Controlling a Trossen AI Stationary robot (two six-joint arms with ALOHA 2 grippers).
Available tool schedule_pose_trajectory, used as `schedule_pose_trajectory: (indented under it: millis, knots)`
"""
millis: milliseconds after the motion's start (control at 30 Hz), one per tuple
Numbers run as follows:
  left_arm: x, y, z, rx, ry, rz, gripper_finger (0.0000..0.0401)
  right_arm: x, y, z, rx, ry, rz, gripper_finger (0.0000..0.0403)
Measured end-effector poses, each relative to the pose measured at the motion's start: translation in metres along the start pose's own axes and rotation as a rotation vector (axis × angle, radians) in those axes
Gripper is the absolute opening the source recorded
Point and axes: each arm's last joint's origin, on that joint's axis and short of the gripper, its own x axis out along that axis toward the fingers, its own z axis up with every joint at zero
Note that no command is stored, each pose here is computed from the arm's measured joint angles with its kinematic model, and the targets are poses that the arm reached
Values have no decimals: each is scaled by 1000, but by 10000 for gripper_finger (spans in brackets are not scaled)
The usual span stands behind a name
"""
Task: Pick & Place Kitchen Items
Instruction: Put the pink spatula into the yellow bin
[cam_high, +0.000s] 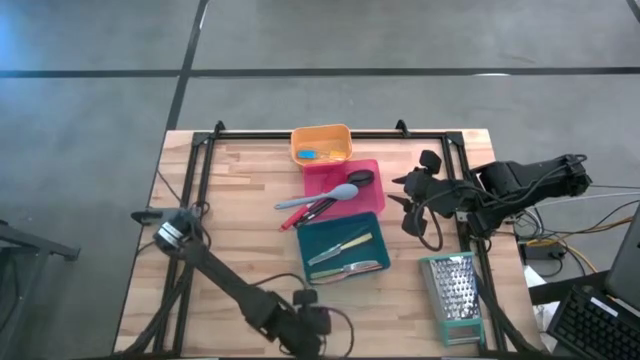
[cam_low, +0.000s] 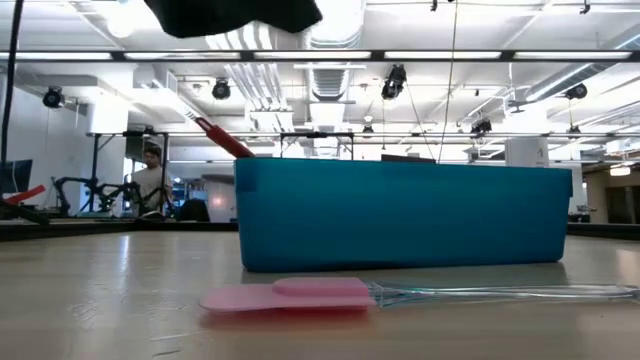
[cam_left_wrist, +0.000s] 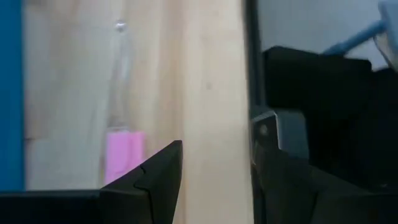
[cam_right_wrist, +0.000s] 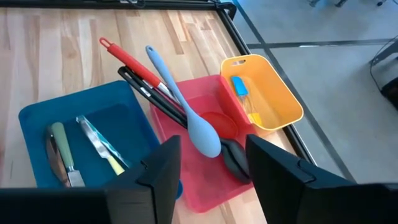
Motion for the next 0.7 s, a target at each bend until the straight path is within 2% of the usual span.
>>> schedule_pose_trajectory:
  millis: [67,167,433,700]
  knots:
    - [4,1,-6,46,-4,6,204,0,0,0,-1,1,0,164]
    - [11,14,-12,71,3,108,204,0,0,0,1,1,0,156]
    - [34,61,-15,27,95,140,204,1,0,-1,-1,3,3,134]
    - [40,94,-13,-59,146,264,204,3,1,-3,-8,13,2,115]
